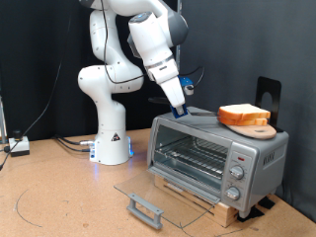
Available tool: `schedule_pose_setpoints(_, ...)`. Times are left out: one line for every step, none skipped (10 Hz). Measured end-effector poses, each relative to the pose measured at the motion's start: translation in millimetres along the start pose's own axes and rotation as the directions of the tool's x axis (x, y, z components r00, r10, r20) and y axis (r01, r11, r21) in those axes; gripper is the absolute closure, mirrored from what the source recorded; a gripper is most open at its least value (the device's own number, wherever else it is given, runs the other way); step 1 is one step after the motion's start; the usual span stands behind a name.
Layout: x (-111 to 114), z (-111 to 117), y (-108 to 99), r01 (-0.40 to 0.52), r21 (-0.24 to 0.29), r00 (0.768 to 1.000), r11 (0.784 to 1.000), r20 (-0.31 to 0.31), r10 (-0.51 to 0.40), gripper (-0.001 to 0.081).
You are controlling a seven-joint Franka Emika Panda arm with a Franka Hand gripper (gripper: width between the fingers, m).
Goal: Make a piece of toast with the oven
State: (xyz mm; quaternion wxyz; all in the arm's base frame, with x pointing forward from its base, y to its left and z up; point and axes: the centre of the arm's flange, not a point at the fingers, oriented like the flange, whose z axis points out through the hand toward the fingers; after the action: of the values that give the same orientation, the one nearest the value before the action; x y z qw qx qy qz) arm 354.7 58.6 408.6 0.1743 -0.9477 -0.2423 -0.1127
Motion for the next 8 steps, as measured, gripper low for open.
schedule_pose_setpoints(-2.1,0.0,2.7,-0.002,-0.005,1.0,1.0,0.009,0.002,0.041)
schedule_pose_setpoints(-3.5,-0.1,4.8,-0.007,-0.007,1.0,1.0,0.011,0.007,0.041)
schedule_pose_setpoints(-3.9,-0.3,5.6,-0.009,-0.006,1.0,1.0,0.01,0.009,0.041)
schedule_pose_setpoints(-4.0,-0.6,5.9,-0.011,-0.004,1.0,1.0,0.008,0.011,0.041)
schedule_pose_setpoints(-3.8,-0.7,5.7,-0.014,-0.001,1.0,1.0,0.004,0.014,0.041)
schedule_pose_setpoints(-3.6,-0.6,5.2,-0.015,0.002,1.0,1.0,0.002,0.015,0.041)
schedule_pose_setpoints(-3.2,-0.3,4.4,-0.015,0.004,1.0,1.0,0.0,0.015,0.041)
schedule_pose_setpoints(-2.6,0.2,3.3,-0.014,0.006,1.0,1.0,-0.002,0.014,0.041)
